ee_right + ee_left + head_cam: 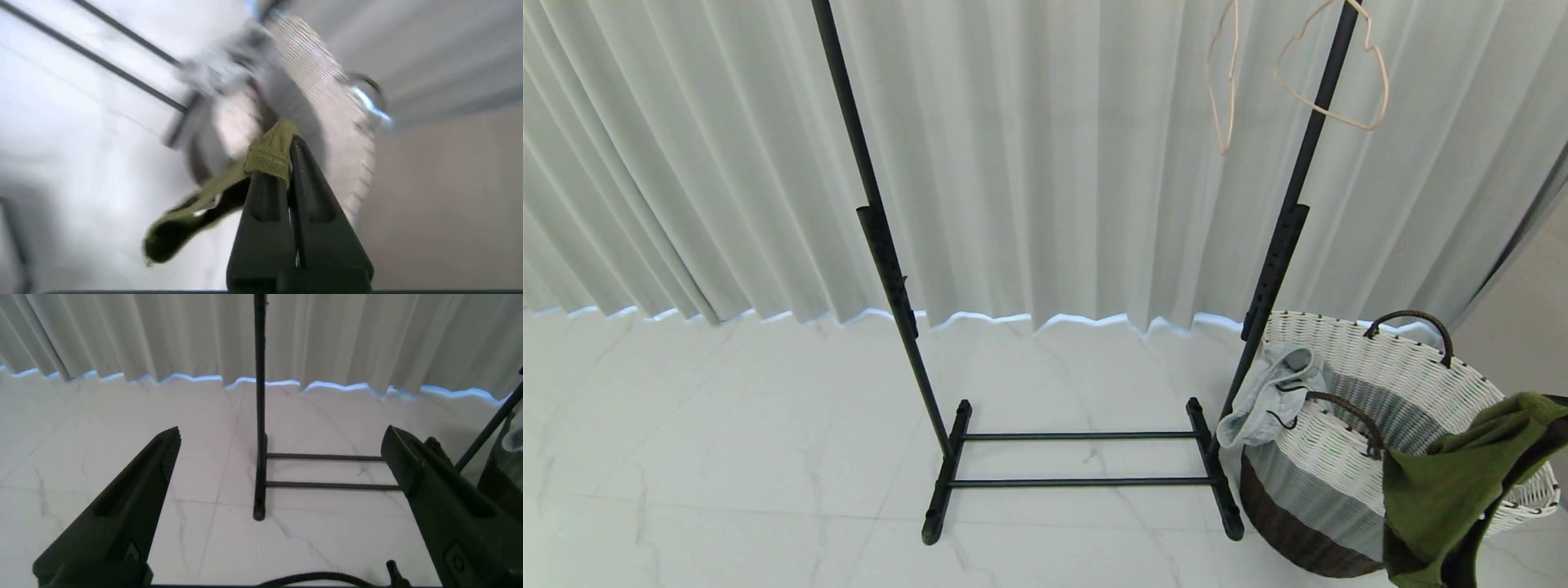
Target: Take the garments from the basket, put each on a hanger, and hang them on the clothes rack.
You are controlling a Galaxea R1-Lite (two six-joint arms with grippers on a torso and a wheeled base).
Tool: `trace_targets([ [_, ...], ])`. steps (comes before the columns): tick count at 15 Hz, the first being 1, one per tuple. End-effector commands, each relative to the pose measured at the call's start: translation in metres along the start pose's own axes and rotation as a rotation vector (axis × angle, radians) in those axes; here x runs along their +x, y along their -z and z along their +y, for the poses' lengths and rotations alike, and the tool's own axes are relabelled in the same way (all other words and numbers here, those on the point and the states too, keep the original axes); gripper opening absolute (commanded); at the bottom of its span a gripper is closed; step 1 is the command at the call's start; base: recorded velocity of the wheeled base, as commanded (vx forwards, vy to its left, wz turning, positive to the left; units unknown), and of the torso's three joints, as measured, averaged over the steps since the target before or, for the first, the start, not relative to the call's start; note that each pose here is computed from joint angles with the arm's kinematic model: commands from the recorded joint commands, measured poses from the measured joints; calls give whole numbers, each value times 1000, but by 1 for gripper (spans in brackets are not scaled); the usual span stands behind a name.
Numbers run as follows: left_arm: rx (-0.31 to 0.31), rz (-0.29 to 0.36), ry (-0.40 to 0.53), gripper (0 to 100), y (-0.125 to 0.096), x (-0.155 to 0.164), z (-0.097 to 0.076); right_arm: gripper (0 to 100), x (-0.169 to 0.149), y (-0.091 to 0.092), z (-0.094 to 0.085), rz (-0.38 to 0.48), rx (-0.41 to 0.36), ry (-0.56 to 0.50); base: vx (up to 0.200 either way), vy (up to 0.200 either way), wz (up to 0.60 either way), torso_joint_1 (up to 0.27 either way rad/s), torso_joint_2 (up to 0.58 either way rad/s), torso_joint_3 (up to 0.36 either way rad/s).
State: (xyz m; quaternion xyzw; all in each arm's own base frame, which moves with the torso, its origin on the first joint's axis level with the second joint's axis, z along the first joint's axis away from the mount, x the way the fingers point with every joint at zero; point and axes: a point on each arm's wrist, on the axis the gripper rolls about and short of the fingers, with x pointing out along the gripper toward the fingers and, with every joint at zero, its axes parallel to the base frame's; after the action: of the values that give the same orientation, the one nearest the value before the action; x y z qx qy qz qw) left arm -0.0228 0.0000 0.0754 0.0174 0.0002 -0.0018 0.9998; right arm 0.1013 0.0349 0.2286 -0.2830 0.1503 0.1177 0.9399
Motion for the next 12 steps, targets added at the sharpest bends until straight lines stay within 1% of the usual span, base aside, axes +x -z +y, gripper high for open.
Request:
trace_targets([
  [1, 0, 1, 1, 100, 0, 0, 0, 0, 15, -21, 15, -37, 0, -132, 0, 0, 0, 0, 0, 0],
  [3, -1, -4, 1, 100, 0, 0, 0, 0, 14, -29, 28, -84, -8, -223, 0, 0, 0, 0, 0, 0],
  [5, 5, -16, 0, 100, -2, 0, 0, 0, 15, -41, 37, -135, 10, -278, 0, 0, 0, 0, 0, 0],
  [6, 13, -79, 15, 100, -19, -4, 0, 0, 14, -48, 41, -166, 21, -307, 0, 0, 0, 0, 0, 0],
  [8, 21, -134, 39, 100, -64, -7, 2, 0, 16, -59, 50, -198, 39, -354, 0, 0, 0, 0, 0, 0],
  [9, 47, -135, 71, 100, -80, -5, 3, 0, 16, -62, 53, -210, 43, -366, 0, 0, 0, 0, 0, 0],
  [10, 98, -128, 129, 100, -89, -1, 2, 0, 18, -64, 54, -214, 53, -370, 0, 0, 0, 0, 0, 0],
  [11, 206, -124, 232, 100, -90, 3, 0, 0, 19, -65, 55, -218, 69, -369, 0, 0, 0, 0, 0, 0],
  [12, 277, -126, 318, 100, -83, 4, -2, 0, 20, -66, 56, -221, 81, -370, 0, 0, 0, 0, 0, 0],
])
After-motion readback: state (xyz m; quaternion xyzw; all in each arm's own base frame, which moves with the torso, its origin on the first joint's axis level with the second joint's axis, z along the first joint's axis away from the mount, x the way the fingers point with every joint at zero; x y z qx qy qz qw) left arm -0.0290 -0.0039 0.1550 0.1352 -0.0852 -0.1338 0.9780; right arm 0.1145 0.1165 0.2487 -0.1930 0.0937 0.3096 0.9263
